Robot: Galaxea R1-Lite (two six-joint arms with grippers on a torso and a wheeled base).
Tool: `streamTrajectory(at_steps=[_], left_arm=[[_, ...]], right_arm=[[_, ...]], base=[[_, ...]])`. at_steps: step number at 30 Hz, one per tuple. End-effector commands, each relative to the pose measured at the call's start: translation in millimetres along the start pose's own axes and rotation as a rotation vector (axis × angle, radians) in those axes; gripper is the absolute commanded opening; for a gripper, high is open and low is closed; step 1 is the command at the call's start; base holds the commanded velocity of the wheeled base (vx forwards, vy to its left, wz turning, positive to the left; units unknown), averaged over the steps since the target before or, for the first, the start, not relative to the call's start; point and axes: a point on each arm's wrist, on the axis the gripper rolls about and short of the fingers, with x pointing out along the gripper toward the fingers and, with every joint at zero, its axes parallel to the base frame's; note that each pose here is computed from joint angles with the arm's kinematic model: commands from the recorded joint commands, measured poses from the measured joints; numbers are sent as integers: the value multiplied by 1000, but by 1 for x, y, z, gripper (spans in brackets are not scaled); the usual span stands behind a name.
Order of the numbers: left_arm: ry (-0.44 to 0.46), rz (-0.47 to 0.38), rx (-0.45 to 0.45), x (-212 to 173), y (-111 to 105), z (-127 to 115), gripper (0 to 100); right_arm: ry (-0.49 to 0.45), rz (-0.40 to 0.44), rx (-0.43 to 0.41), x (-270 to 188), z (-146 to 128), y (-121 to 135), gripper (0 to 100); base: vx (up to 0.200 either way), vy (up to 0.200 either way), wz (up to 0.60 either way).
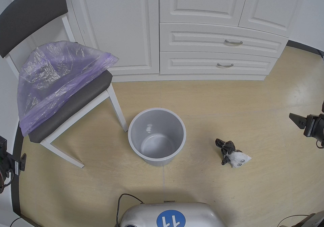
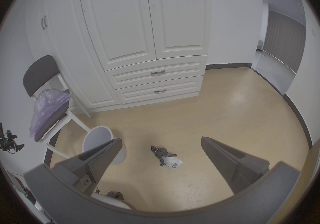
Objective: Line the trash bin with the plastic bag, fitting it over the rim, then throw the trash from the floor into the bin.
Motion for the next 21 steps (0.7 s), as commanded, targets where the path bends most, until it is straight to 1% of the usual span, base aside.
streamTrajectory(at_steps=[1, 4, 14, 17, 19, 21], left_arm=[[38, -64, -17, 49, 4, 2, 100], [25, -70, -31, 55, 10, 4, 100], [66, -64, -44, 72, 17, 3, 100], [82, -59, -53, 83, 22, 5, 100], [89, -57, -66, 90, 25, 6, 100], [84, -50, -102, 93, 28, 8, 100]], right_arm=[[-27, -58, 27, 2, 9, -13, 100], [-32, -51, 29, 1, 9, -14, 100], [-28, -46, 29, 2, 9, -14, 100], [-28, -45, 31, 2, 10, -14, 100], [-30, -48, 31, 2, 10, -15, 100], [-33, -46, 31, 1, 10, -14, 100]], base=[[0, 0, 0], [0, 0, 0], [0, 0, 0], [0, 0, 0], [0, 0, 0], [0, 0, 0]])
